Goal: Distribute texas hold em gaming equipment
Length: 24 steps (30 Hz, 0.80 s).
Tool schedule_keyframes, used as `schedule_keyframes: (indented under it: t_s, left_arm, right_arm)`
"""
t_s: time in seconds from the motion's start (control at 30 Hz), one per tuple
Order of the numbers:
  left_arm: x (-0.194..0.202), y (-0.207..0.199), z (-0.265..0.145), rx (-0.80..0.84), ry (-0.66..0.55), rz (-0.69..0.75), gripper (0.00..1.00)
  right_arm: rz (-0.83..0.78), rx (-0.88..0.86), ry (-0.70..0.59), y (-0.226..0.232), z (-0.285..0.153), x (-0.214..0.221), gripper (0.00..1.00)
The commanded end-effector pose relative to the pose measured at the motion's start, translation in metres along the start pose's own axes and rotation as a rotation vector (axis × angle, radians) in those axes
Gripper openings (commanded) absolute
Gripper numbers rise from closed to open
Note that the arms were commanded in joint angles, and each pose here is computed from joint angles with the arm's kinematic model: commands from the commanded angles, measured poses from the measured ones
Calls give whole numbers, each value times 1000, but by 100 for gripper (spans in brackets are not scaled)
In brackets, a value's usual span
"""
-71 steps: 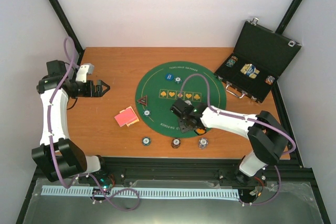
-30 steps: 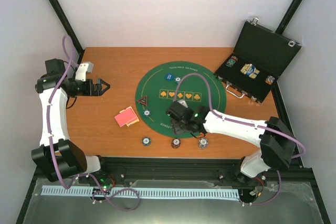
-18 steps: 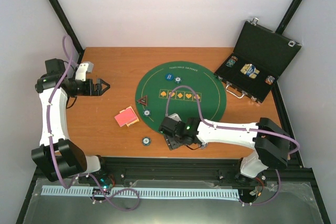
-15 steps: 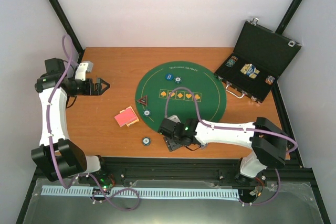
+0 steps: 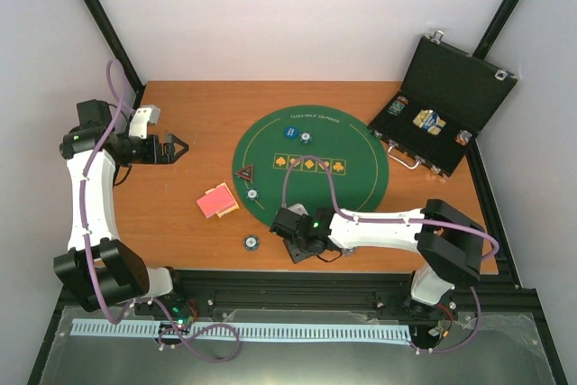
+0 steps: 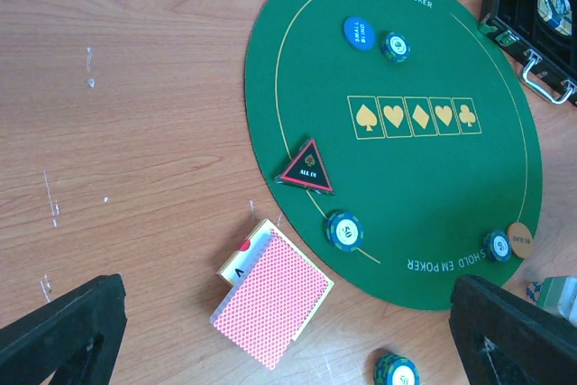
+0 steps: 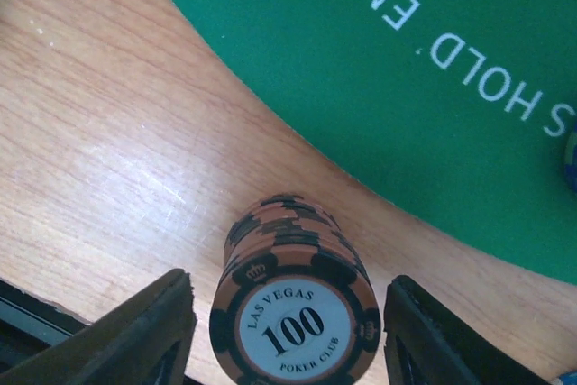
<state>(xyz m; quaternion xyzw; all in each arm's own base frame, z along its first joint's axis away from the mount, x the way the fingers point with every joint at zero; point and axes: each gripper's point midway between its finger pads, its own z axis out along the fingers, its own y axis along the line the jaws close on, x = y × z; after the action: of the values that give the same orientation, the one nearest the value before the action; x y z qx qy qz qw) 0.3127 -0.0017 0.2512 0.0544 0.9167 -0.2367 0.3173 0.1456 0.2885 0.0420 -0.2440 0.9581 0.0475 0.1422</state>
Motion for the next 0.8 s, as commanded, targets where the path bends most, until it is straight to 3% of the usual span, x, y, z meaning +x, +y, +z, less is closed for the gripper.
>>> schedule_keyframes:
  t_s: [0.0,0.2,0.43,0.57,0.77]
  left_arm:
    - [-9,-3,-10,-3,-23,8,100]
    - [-9,-3,-10,-1,-21,7,100]
    - [-8,-4,-8,5,-20,1,100]
    - [-8,-4,-9,5,-22,1,100]
    - [-8,-5,-9,6,-23,1,100]
  right_arm:
    - [6,-8,-14,7,5,-4,57]
    - [6,-3,-20,6,2,-6,42]
    - [1,1,-28,3,-8,-8,43]
    - [0,6,-31,2,-10,-9,35]
    - [-19,8,-46,5,-21,-18,36]
